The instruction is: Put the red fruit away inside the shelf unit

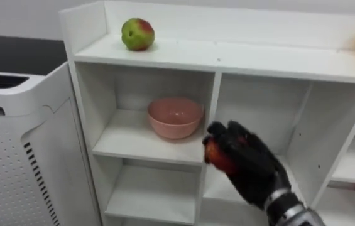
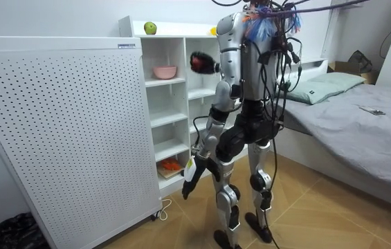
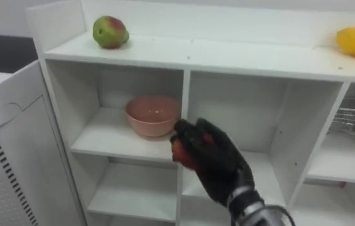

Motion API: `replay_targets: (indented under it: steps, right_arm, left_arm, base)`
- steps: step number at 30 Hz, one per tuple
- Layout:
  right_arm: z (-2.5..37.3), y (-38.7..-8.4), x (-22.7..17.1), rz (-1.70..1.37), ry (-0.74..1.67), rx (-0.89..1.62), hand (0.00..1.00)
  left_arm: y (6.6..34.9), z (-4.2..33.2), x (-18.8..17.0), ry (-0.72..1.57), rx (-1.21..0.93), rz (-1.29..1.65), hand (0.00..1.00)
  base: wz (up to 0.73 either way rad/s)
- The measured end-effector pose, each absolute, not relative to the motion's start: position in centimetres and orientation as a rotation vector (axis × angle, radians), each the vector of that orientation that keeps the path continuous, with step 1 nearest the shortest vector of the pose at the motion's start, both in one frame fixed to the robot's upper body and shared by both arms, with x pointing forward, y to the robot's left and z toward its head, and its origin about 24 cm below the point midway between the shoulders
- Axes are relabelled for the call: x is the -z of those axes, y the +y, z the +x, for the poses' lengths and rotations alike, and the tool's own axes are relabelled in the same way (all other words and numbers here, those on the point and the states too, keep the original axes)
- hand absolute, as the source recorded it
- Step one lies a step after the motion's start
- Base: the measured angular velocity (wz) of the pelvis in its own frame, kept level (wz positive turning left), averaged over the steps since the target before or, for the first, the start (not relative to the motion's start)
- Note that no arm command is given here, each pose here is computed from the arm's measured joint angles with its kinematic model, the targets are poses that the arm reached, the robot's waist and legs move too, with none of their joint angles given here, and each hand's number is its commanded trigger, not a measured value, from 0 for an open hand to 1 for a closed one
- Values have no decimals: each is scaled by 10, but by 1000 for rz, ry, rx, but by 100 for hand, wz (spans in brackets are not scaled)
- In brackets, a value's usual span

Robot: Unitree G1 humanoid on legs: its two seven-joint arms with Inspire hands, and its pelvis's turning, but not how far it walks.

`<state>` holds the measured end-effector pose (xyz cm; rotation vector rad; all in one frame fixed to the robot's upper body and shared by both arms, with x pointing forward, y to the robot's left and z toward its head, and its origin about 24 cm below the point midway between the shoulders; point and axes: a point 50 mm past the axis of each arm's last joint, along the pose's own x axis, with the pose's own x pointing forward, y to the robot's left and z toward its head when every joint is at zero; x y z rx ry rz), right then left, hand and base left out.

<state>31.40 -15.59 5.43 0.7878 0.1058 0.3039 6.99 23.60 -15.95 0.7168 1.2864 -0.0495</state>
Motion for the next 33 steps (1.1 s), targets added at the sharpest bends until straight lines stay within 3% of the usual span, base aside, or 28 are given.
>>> replay_targets:
  steps: [9,17,25,33]
  right_arm:
    - [296,-179,27,972,381,17,100]
    - [307,-208,28,1216,332,254,100]
    - [338,-235,-13,1344,170,307,100]
    - [370,-263,-81,1371,-25,275,100]
  left_arm:
    - [221,116,155,1167,-17,601,0]
    - [214,113,156,1152,-30,592,0]
    - [211,118,154,1116,-25,622,0]
    - [207,134,150,1072,-17,625,0]
  base:
    - [-1]
    - [4]
    - [3]
    - [2]
